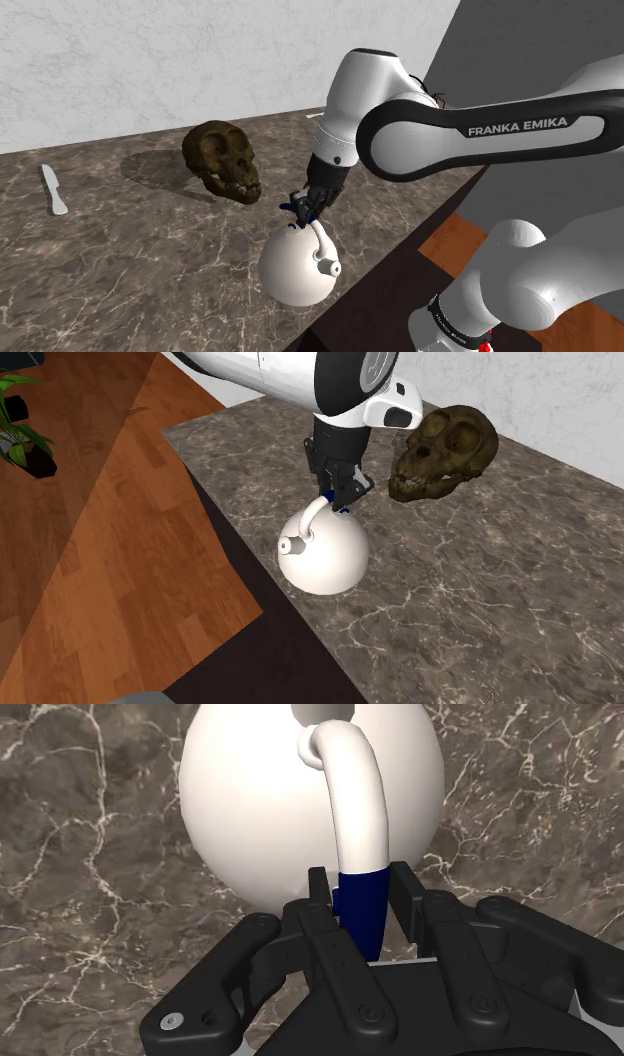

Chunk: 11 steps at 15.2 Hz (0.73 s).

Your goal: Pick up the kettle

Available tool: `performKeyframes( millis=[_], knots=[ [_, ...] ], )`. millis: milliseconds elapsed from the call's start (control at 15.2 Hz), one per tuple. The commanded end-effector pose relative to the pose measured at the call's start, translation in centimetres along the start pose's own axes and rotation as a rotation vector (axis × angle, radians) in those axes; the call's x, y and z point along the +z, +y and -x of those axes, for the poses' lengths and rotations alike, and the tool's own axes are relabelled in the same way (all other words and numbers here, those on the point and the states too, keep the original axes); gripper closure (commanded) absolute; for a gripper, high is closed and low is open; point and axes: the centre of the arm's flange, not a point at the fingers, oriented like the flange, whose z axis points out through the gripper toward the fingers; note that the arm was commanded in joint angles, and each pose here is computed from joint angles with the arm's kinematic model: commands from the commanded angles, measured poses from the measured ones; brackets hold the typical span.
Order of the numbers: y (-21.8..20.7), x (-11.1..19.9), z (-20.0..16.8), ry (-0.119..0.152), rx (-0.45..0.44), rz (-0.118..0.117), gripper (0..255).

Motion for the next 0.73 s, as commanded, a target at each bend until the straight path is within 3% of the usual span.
performKeyframes(
  millis=[0, 462, 660],
  knots=[
    [0.0, 0.0, 0.0, 0.0, 0.0, 0.0, 255],
    [0.0, 0.0, 0.0, 0.0, 0.0, 0.0, 255],
    [-0.2, -1.5, -0.1, 0.0, 0.0, 0.0, 255]
  ],
)
